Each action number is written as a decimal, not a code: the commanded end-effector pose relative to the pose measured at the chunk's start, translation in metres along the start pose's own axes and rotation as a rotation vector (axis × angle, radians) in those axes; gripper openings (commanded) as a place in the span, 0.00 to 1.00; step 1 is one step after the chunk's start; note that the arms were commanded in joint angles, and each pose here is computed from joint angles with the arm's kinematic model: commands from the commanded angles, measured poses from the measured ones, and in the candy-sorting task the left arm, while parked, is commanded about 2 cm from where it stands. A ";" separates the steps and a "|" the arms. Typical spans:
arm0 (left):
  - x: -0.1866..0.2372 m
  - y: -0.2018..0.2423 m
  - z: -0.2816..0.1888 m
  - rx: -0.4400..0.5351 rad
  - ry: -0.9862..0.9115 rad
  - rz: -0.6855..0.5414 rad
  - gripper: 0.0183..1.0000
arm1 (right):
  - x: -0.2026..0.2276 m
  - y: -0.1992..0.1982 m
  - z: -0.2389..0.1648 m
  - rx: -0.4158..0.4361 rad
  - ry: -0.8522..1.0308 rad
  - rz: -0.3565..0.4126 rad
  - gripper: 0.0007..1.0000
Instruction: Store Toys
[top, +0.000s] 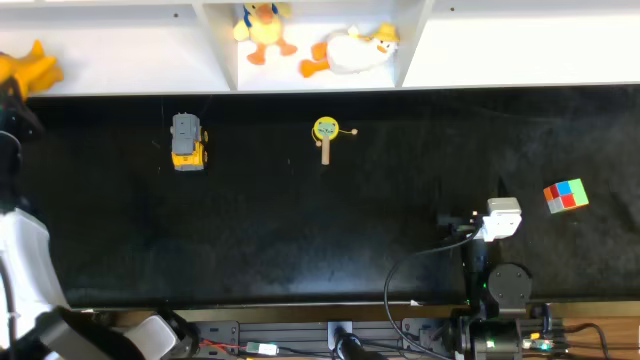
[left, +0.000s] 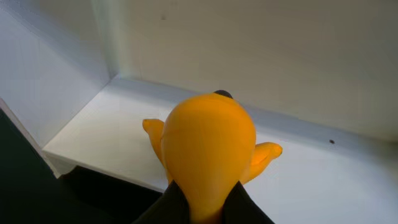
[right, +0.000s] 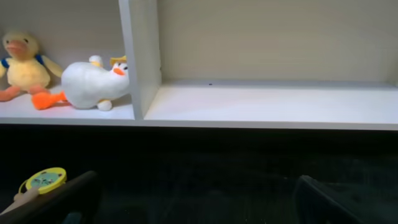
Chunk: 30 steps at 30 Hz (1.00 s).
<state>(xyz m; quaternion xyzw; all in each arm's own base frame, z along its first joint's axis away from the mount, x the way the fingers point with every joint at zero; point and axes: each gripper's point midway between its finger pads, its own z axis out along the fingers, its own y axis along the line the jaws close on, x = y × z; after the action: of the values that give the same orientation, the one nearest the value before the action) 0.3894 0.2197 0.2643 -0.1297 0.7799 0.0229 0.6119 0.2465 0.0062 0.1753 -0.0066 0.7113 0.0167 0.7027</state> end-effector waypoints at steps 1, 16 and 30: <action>-0.004 0.005 0.011 0.003 0.014 -0.020 0.02 | 0.004 0.002 0.000 -0.010 0.001 0.005 1.00; 0.021 -0.014 0.035 0.014 0.081 -0.014 0.03 | 0.003 0.002 0.000 -0.010 0.000 0.005 1.00; 0.022 -0.012 0.036 -0.006 0.084 0.016 0.03 | 0.003 0.002 0.000 -0.010 0.000 0.005 1.00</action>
<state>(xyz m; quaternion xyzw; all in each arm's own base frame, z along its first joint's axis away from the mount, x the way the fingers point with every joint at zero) 0.4169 0.2058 0.2212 -0.1381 0.8130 0.0074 0.5656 0.2465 0.0062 0.1752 -0.0066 0.7114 0.0167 0.7026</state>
